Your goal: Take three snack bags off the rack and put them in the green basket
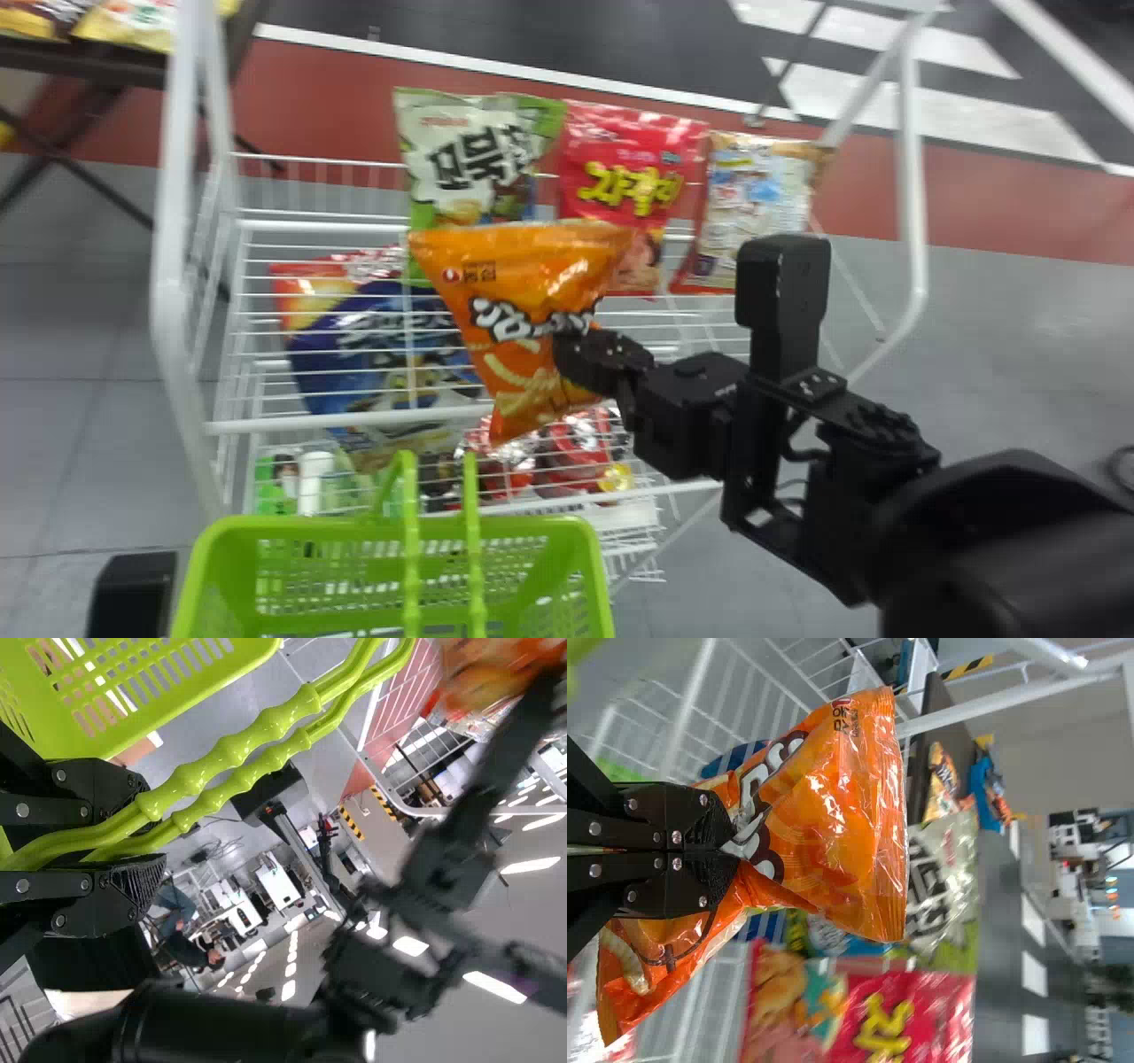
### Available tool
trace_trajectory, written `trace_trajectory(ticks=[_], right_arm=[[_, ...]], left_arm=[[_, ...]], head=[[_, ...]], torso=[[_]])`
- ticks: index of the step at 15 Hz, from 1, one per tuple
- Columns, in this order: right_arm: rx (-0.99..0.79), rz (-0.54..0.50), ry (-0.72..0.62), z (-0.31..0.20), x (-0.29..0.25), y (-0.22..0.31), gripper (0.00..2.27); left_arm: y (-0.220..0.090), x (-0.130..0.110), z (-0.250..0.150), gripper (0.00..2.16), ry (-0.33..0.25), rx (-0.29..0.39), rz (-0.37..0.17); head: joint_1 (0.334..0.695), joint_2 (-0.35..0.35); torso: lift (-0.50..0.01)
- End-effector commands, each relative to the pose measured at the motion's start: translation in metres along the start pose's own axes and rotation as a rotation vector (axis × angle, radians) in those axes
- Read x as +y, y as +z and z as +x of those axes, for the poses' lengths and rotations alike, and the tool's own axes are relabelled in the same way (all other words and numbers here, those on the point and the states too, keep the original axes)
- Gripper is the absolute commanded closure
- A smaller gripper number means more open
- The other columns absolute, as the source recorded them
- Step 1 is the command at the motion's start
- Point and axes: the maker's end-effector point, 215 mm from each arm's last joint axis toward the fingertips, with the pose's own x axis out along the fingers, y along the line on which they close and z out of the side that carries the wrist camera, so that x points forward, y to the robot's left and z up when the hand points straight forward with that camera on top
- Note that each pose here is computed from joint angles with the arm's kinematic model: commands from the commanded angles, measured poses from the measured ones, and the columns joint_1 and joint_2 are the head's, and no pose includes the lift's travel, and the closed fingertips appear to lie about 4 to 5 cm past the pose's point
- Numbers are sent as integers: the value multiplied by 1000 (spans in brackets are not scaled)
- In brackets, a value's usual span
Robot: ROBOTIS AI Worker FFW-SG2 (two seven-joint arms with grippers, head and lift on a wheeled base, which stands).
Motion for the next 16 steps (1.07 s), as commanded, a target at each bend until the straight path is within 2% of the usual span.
trace_trajectory(ticks=[1,4,7,11,14,15,16], right_arm=[[65,59,-12,-37,-12,-29,2243],[82,232,64,-67,2,-57,2243],[212,401,165,-84,29,-111,2243],[299,521,229,-71,46,-159,2243],[351,570,297,-59,68,-181,2236],[370,578,314,-55,74,-188,2108],[405,595,329,-53,79,-198,1875]], left_arm=[[1,0,2,981,1,-7,-3],[-3,-2,6,977,15,-5,3],[2,-4,9,930,19,-25,21],[2,-9,18,930,16,-37,44],[2,-13,19,930,13,-43,53],[1,-15,19,930,13,-44,54],[1,-16,19,930,13,-46,55]], head=[[695,-350],[695,-350],[695,-350],[695,-350],[695,-350],[695,-350],[695,-350]], torso=[[-20],[-20],[-20],[-20],[-20],[-20],[-20]])
